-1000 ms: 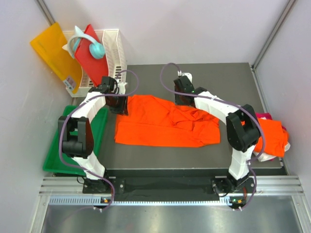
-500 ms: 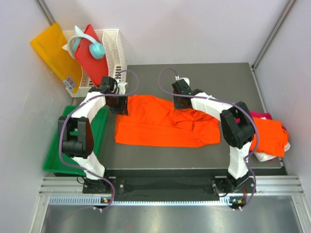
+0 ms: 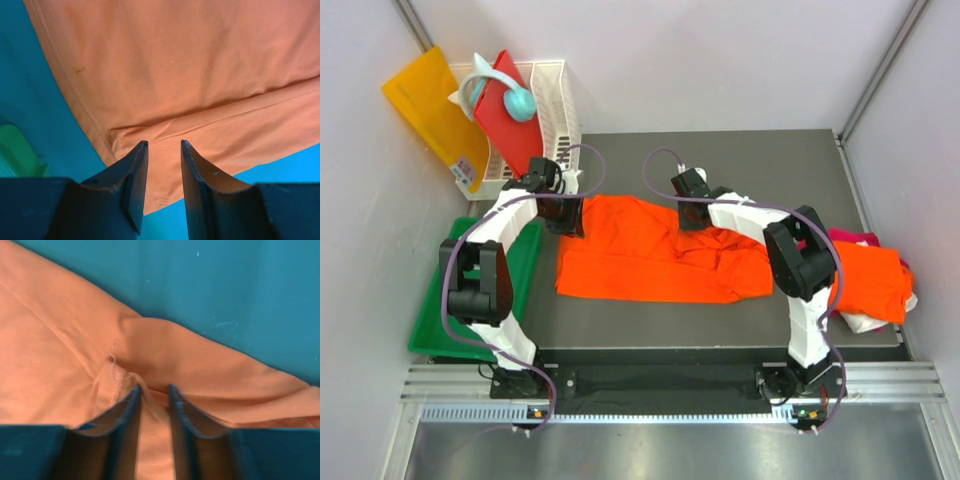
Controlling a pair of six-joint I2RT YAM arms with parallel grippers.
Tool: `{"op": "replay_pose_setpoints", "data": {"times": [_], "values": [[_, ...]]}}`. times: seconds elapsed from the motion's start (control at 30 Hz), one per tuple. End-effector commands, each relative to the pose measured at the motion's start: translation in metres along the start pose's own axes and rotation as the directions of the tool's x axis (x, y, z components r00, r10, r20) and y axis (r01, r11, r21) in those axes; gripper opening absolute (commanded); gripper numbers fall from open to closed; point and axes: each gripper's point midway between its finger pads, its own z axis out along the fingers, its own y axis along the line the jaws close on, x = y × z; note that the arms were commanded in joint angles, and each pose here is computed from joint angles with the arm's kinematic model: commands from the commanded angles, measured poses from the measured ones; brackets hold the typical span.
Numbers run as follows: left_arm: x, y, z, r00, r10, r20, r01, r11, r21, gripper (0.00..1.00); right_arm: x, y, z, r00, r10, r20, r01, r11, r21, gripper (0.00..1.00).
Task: Fold and stack the t-shirts
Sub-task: Grap the side of the flattened tshirt furthest away from the robot with both arms
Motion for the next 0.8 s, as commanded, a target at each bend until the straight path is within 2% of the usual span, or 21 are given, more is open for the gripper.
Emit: {"op": "replay_pose_setpoints", "data": {"times": [0.0, 0.03, 0.1, 0.2, 0.3, 0.43, 0.63, 0.77], "values": [[-0.001, -0.001, -0.001, 1.000, -0.005, 0.013, 0.005, 1.000, 0.010, 0.38, -0.009, -0.001, 0.004, 1.000, -0.008, 0.022, 0.007, 1.000, 0.018, 0.20], [0.000, -0.001, 0.000, 1.000, -0.006, 0.010, 0.006, 1.000, 0.012, 0.38, -0.009, -0.003, 0.004, 1.000, -0.007, 0.025, 0.006, 1.000, 0.024, 0.06], [0.000, -0.001, -0.001, 1.000, -0.006, 0.012, 0.005, 1.000, 0.010, 0.38, -0.013, -0.008, 0.003, 0.999, -0.001, 0.041, -0.001, 0.999, 0.046, 0.00], [0.000, -0.001, -0.001, 1.000, -0.005, 0.015, 0.004, 1.000, 0.010, 0.38, -0.023, -0.013, -0.010, 0.995, 0.010, 0.098, -0.016, 0.998, 0.063, 0.00], [0.000, -0.001, -0.002, 1.000, -0.004, 0.016, 0.004, 1.000, 0.010, 0.38, -0.047, -0.016, -0.044, 0.979, 0.045, 0.197, -0.056, 0.997, 0.050, 0.00], [0.001, -0.002, 0.000, 1.000, -0.008, 0.015, 0.007, 1.000, 0.015, 0.38, -0.050, -0.024, -0.074, 0.967, 0.065, 0.248, -0.079, 0.996, 0.046, 0.00], [-0.001, -0.002, 0.001, 1.000, -0.009, 0.017, 0.008, 1.000, 0.021, 0.38, -0.024, -0.040, -0.095, 0.969, 0.050, 0.240, -0.071, 0.994, 0.078, 0.00], [0.000, -0.003, 0.003, 1.000, -0.012, 0.011, 0.012, 1.000, 0.024, 0.38, 0.011, -0.041, -0.100, 0.980, 0.047, 0.196, -0.062, 0.995, 0.072, 0.00]]}}
